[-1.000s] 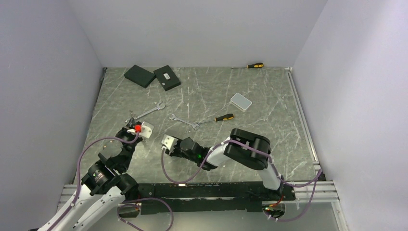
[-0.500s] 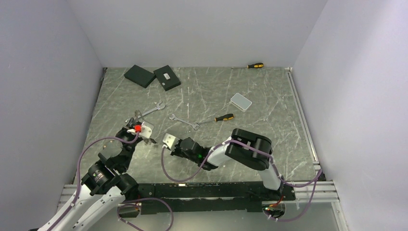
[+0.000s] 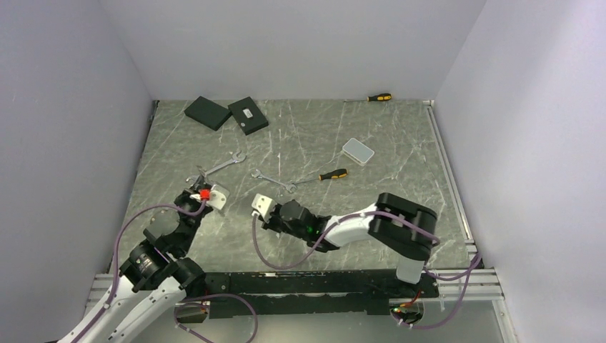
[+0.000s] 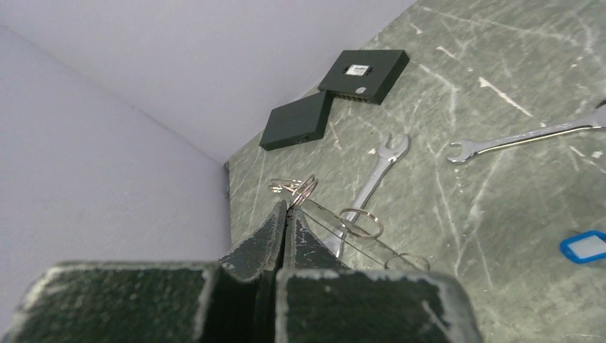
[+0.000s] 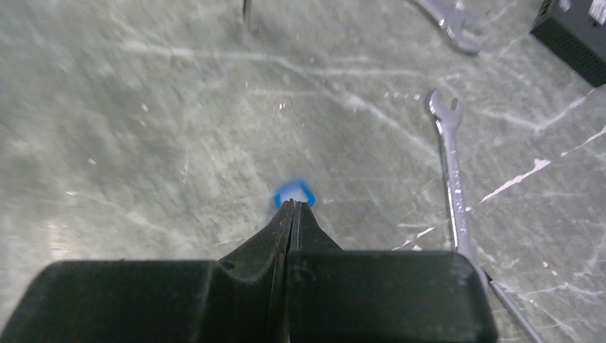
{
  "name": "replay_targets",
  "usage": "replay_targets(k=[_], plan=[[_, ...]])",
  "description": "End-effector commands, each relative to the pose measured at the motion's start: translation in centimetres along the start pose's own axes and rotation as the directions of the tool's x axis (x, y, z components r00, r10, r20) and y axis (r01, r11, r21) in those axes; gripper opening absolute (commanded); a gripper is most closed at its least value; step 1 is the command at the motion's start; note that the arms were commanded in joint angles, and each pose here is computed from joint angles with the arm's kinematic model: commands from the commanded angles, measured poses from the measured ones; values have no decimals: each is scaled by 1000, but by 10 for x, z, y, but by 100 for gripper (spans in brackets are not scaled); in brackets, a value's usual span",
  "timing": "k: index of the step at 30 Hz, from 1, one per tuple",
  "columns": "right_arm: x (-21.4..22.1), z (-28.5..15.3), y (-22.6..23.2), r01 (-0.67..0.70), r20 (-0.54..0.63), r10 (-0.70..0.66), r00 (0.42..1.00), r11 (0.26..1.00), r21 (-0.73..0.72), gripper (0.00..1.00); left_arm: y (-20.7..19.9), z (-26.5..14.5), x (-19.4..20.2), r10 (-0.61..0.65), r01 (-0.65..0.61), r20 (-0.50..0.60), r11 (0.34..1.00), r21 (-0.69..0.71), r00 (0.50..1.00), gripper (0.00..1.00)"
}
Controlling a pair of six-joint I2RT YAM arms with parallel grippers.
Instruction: Put the keys on the keyring
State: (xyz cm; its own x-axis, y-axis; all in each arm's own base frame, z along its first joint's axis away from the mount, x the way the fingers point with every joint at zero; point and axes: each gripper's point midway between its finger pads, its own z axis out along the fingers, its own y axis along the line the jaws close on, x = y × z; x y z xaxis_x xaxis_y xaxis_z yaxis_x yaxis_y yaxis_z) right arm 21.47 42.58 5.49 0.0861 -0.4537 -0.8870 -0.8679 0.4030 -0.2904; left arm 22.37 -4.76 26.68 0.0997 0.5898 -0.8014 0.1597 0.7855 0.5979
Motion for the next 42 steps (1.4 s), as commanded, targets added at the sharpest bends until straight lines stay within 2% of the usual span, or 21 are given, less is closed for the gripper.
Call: replay_targets(k=[1,6,10,15,18,21,24,33,36,42], plan=[[-49,-22,-6,-88,128,93,987,995,-43,0,-10,0,-22,-47,39,105,996,76,993,0],[-73,-45,-7,-167,167,188,968,977,-133,0,-46,-5,-41,-66,9,196,960,280,978,0],[-91,-74,-17,-221,214,265,940,953,-208,0,-77,-21,-63,-124,-28,294,886,464,948,0],[-105,-114,-19,-211,214,296,931,914,-346,0,-105,-39,-81,-194,-70,344,778,625,919,0],[-122,-144,-28,-179,275,294,915,909,-376,0,-122,-52,-94,-239,-107,359,683,723,902,0],[-132,-164,-39,-161,303,281,911,917,-365,0,-141,-66,-104,-283,-137,340,553,822,897,0],[-141,-180,-42,-136,314,265,912,916,-379,0,-151,-76,-117,-335,-166,339,452,876,879,0],[-160,-210,-45,-96,290,221,931,915,-391,0,-164,-80,-138,-367,-215,315,287,933,875,0],[-171,-218,-43,-79,314,224,923,907,-414,0,-168,-79,-141,-378,-220,306,253,942,874,0],[-173,-225,-37,-77,274,224,935,884,-461,0,-176,-75,-147,-395,-213,274,190,958,877,0]])
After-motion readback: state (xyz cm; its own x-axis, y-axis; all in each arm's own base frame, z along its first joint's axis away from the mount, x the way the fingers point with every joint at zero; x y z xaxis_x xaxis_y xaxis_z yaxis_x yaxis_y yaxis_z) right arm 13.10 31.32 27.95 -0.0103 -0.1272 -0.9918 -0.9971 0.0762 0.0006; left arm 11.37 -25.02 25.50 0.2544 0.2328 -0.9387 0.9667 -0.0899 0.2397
